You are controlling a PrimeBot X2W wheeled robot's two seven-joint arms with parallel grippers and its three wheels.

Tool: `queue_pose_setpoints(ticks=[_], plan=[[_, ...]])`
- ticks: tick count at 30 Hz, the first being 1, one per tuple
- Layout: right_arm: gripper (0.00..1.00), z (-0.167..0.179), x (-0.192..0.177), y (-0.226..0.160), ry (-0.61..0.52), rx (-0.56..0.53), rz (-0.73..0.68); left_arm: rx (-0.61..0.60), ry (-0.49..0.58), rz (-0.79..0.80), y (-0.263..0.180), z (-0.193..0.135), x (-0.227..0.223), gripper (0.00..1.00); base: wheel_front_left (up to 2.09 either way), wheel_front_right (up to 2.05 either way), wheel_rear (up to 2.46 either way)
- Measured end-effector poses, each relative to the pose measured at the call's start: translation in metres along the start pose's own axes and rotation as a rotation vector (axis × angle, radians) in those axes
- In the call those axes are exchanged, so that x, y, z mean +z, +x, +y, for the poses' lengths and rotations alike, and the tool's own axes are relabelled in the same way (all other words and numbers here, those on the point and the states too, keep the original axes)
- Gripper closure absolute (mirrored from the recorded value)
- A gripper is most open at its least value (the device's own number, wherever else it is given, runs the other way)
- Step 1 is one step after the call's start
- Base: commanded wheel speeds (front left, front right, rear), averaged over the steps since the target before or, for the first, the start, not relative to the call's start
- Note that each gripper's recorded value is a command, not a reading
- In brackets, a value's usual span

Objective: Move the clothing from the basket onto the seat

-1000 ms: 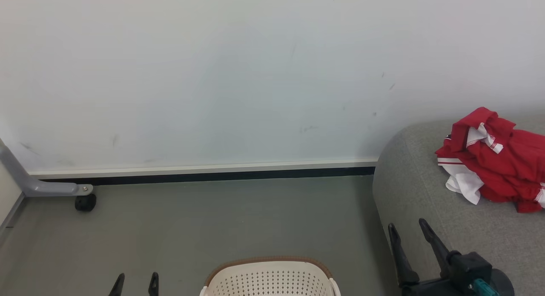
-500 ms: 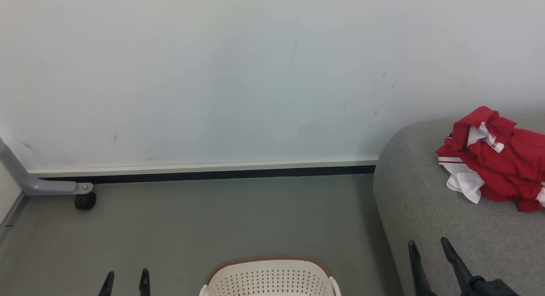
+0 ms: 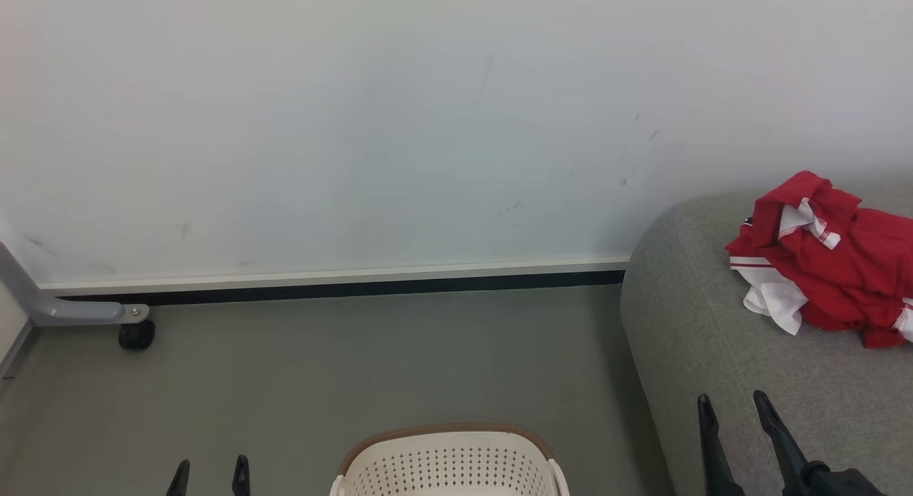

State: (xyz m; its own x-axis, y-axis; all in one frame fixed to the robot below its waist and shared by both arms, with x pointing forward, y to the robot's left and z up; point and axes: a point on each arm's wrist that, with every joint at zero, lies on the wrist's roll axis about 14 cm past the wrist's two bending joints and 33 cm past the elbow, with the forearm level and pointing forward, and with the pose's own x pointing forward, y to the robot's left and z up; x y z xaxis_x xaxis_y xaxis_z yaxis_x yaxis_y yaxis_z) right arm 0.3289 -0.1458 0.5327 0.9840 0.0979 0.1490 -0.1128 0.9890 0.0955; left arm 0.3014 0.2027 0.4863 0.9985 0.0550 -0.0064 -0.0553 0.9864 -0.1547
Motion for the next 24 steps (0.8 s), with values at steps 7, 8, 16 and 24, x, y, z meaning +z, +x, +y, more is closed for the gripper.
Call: queue_pose_setpoints(ticks=[7, 8, 16, 24], plan=[[0.0, 0.0, 0.004, 0.001, -0.008, -0.007, -0.016, 0.002, 0.003, 0.001, 0.0, -0.001, -0.001, 0.0, 0.0, 0.0, 0.0], [0.0, 0.0, 0.004, 0.001, -0.009, -0.007, -0.016, 0.002, 0.003, 0.0, 0.0, -0.001, -0.001, 0.0, 0.0, 0.0, 0.0], [1.0, 0.0, 0.004, 0.0, -0.009, -0.011, -0.015, 0.003, 0.024, 0.001, -0.002, 0.0, -0.002, 1.0, 0.0, 0.0, 0.0], [1.0, -0.002, -0.027, -0.012, 0.017, -0.034, 0.092, 0.024, -0.007, 0.09, -0.011, 0.0, -0.029, 1.0, 0.0, 0.0, 0.0]])
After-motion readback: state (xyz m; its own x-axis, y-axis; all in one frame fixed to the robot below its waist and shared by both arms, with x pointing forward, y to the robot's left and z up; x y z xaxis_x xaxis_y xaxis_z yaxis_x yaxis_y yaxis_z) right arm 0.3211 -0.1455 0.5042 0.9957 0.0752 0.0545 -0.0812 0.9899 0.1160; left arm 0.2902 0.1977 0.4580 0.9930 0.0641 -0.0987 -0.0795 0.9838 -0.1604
